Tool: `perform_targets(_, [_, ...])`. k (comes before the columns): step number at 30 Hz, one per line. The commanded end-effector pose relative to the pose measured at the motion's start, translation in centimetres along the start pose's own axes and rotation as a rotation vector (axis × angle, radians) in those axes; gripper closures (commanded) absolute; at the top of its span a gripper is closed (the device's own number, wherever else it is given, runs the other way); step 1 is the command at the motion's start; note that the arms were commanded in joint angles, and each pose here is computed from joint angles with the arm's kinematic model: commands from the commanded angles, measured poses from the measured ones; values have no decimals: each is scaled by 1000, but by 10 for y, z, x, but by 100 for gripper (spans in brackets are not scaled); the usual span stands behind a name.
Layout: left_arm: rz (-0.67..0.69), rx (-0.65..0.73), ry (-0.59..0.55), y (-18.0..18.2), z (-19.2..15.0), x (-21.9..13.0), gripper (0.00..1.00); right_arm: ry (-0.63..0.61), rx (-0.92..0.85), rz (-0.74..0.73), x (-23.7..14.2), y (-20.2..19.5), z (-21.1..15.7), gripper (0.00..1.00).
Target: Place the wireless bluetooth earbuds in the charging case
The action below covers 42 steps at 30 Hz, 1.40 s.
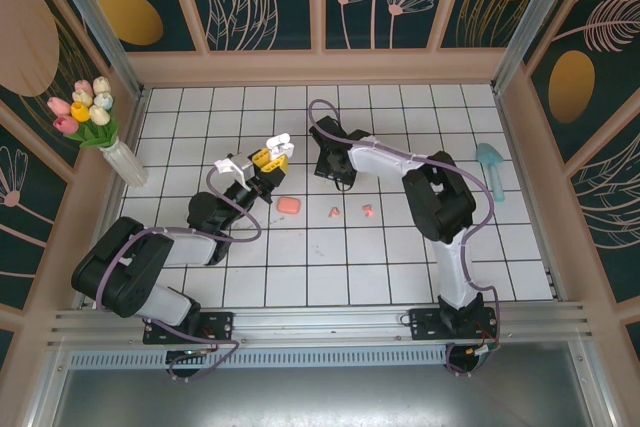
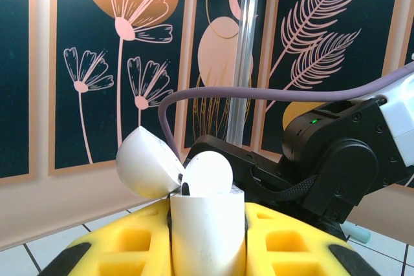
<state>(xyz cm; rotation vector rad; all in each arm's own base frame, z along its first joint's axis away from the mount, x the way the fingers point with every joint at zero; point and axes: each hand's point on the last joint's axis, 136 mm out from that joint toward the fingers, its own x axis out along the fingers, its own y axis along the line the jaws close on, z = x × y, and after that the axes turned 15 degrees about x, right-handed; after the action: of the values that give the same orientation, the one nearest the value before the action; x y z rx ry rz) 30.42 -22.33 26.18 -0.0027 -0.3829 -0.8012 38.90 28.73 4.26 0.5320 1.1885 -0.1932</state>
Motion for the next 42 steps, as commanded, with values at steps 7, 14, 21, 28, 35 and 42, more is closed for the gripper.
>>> perform_targets(7, [6, 68, -253, 1, 65, -1, 100, -37, 51, -76, 5, -5, 0, 46])
perform_targets(14, [8, 70, -252, 1, 65, -1, 100, -40, 59, -107, 15, -3, 2, 46])
perform_targets(21, [10, 72, -253, 2, 65, -1, 100, -30, 58, -130, 24, -4, 0, 47])
perform_targets(28, [10, 71, -253, 2, 65, -1, 100, -15, 48, -134, 30, -6, -5, 53])
perform_targets(35, [13, 72, -256, 2, 66, -1, 100, 7, 9, -121, 29, -1, -15, 61])
perform_targets(42, [11, 71, -258, 2, 67, -1, 100, 25, -79, -89, 28, 3, -21, 72])
